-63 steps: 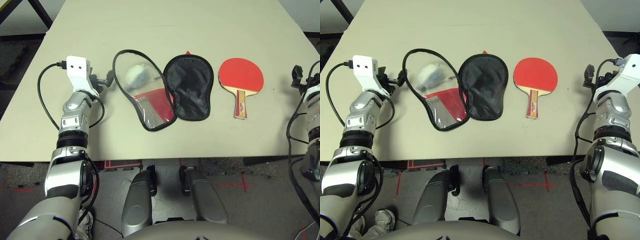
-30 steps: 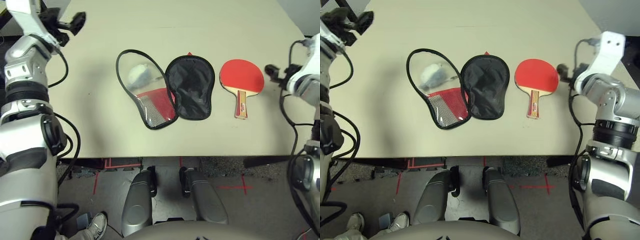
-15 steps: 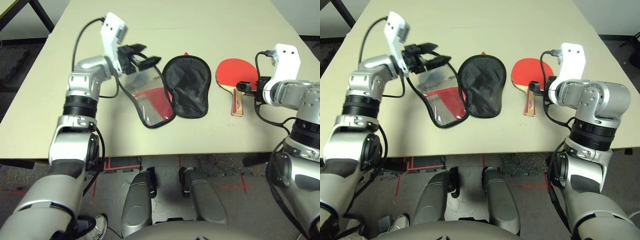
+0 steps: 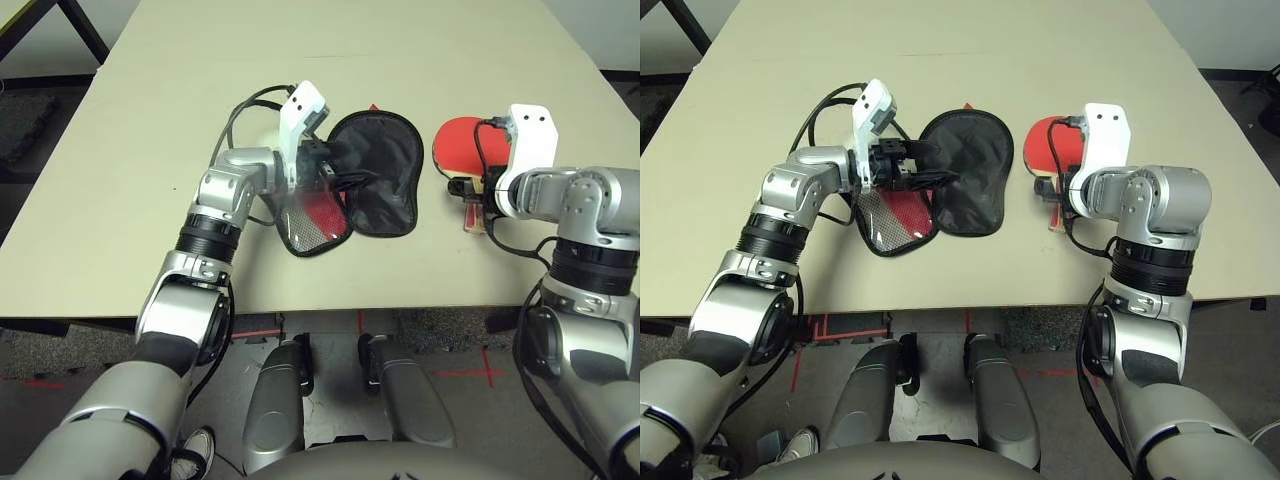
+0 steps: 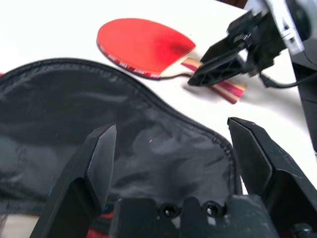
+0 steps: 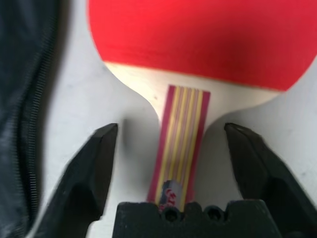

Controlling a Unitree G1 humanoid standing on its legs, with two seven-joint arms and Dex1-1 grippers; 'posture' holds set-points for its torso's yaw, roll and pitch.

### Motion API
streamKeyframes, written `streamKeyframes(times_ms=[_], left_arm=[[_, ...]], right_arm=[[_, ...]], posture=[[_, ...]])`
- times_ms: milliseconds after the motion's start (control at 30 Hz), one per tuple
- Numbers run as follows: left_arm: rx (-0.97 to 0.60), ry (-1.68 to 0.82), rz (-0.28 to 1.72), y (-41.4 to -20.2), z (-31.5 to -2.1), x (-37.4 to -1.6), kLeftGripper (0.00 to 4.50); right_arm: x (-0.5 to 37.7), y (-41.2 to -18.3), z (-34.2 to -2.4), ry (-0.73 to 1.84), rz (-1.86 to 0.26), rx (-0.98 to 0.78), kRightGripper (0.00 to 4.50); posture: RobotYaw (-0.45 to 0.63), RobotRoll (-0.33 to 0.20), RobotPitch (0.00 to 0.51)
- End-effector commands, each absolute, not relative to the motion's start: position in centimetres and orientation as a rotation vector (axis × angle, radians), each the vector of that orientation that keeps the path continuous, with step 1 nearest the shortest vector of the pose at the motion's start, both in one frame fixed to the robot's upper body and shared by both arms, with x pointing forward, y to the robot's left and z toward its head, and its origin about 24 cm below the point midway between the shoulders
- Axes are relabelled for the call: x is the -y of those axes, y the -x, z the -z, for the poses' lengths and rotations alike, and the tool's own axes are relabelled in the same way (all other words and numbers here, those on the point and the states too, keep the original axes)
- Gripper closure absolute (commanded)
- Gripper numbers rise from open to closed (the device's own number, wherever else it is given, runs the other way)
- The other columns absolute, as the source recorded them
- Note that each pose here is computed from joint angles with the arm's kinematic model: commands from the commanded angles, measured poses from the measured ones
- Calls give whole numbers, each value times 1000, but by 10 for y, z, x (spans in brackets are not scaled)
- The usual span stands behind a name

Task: Store the ping-pong paddle in its case and zip it.

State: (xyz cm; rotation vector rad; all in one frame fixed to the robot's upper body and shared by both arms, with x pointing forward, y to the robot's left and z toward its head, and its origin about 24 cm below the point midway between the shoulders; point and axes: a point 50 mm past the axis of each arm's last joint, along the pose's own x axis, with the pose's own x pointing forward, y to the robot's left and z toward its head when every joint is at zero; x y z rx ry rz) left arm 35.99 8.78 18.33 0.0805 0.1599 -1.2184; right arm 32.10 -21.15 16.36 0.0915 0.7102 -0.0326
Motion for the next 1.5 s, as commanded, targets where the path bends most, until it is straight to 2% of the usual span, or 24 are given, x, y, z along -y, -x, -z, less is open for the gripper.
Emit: streamKeyframes(times_ms=[33,200,233,533,667,833,1167,1500], left_arm=[[-170,-74,1235,-356,-180,-85,0],[-164,-82,1235,-354,-182,-85,0],[-162,-82,1235,-354,-182,-85,0],[-120,-80,1232,-352,-192,-82,0],[-81,-81,1236,-348,-204,-81,0],[-60,-109,1245,-342,-218,-89,0],[-51,-152,1202,-332,-231,-112,0],[-41,-131,1189,-331,-228,-110,0]], right_arm=[[214,-322,-157,-91,59,-730,1402],[215,-323,-155,-91,81,-736,3197],[215,-324,-155,-91,88,-733,3384],[219,-334,-176,-84,147,-605,3386],[190,-340,-204,-121,47,-542,3386],[143,-336,-220,-142,-113,-539,3386],[77,-313,-202,-158,-215,-539,3386],[92,-311,-197,-111,-175,-529,3386]], posture=[[-55,0,239],[-48,0,236],[-46,0,235],[-47,0,230],[-54,0,230],[-56,0,232],[-42,0,242],[-46,0,241]])
